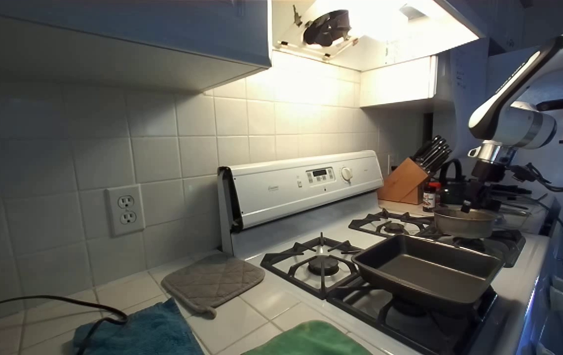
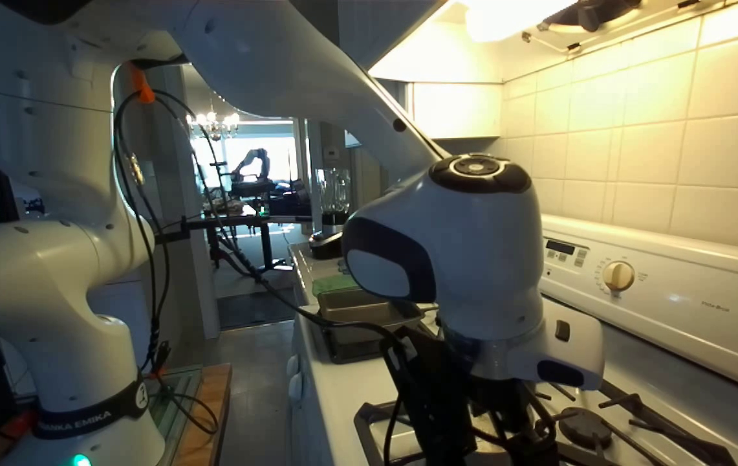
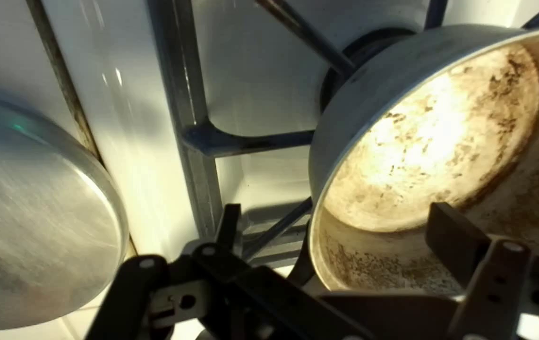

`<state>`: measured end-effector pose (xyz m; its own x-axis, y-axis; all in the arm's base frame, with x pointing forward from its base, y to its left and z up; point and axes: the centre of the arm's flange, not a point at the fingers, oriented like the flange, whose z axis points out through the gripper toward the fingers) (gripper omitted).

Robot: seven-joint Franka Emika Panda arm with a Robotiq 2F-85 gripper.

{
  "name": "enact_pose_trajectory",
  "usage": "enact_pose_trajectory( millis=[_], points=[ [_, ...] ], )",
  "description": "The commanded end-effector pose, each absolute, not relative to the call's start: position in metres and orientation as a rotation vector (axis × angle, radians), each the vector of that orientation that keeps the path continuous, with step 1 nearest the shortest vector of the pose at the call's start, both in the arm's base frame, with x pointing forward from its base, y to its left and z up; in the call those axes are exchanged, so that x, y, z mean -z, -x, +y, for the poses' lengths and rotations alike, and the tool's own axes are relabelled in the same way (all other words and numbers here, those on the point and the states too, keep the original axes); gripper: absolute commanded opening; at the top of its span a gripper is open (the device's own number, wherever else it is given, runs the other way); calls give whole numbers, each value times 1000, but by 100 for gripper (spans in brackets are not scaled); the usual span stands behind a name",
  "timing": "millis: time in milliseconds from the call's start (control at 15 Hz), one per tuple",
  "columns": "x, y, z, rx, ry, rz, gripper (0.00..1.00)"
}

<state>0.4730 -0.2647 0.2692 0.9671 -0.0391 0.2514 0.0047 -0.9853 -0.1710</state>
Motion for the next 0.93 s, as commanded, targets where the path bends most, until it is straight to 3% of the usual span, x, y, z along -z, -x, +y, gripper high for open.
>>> enact_pose_trajectory(
  millis=[0,867],
  points=[
    [-296,-473,-263,404,2907,132,100],
    [-337,-530,-186,146,3025,565,100]
  ],
)
